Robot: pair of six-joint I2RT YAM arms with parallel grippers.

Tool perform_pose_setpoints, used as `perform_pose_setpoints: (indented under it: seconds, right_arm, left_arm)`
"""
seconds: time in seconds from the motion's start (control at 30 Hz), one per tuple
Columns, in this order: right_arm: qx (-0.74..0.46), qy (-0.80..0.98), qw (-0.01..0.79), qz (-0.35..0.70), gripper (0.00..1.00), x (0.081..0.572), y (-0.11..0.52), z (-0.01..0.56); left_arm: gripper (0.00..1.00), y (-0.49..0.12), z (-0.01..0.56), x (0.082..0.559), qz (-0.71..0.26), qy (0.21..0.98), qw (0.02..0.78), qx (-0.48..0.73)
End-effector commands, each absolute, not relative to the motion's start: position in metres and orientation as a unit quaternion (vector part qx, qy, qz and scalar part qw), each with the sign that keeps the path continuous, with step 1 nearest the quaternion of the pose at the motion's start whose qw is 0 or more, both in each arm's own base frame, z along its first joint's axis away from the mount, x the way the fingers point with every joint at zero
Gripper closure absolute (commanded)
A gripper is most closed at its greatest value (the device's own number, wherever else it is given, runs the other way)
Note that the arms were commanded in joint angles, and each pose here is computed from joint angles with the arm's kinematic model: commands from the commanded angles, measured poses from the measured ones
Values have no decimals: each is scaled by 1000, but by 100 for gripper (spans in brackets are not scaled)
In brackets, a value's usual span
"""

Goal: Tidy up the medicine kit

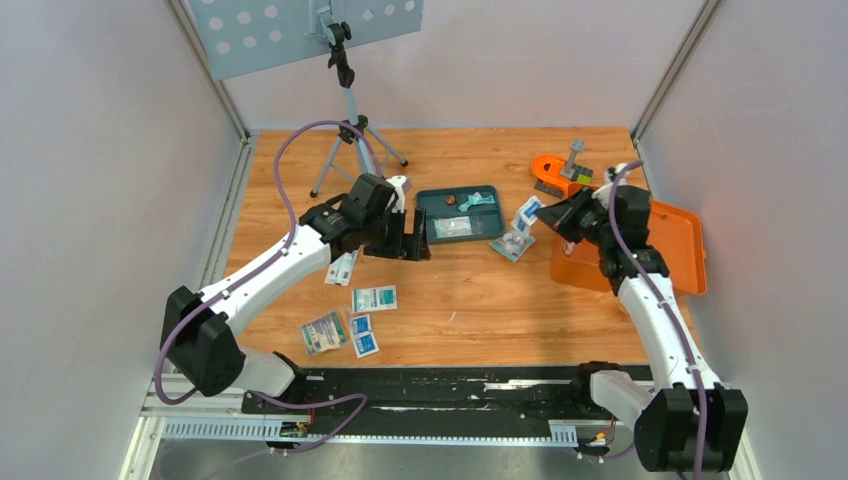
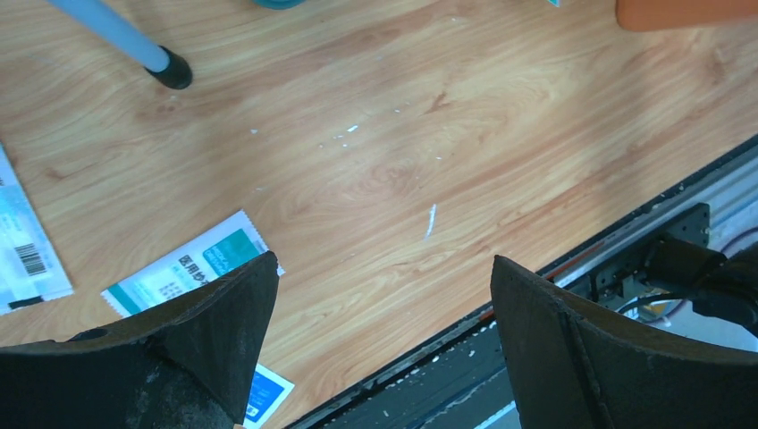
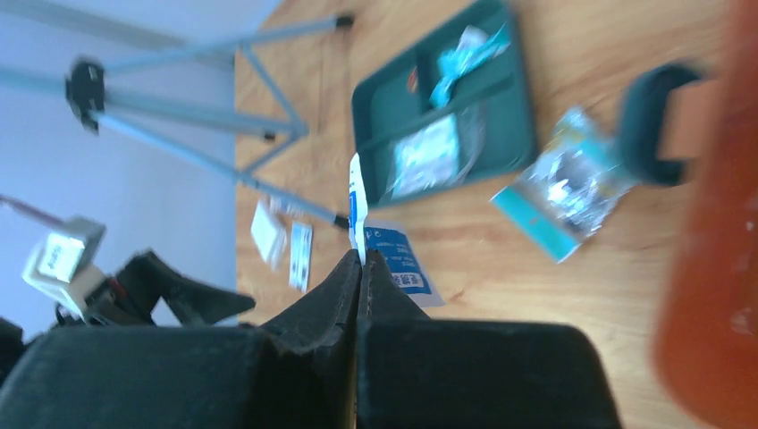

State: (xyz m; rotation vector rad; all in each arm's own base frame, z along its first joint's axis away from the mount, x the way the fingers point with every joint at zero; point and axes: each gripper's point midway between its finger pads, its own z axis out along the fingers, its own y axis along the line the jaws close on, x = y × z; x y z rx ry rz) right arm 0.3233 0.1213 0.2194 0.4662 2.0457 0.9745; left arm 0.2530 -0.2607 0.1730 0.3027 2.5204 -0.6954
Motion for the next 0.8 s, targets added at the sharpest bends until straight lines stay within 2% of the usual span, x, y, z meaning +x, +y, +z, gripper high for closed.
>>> perform_pose_setpoints:
  seconds: [0.0,0.23,0.57,0.67,0.77]
  right_arm:
    - [211,800,457,327,100,331,63,243]
    - [276,790,482,261,100,342,-16,234]
    - [316,800,467,206,99,375,-67,200]
    - [317,801,467,199,64,387,-75,202]
    - [311,792,495,178,43,389,-81,224]
  left_arm:
    - [4,-254,192,261,-249,918,282,125]
    - [4,-248,187,263,-241,922,278,120]
    - [4,-229,180,266,-229,927,281,96]
    - [4,-224,178,266,-222,929,283,88]
    - [3,-218,178,266,-217,930,286,80]
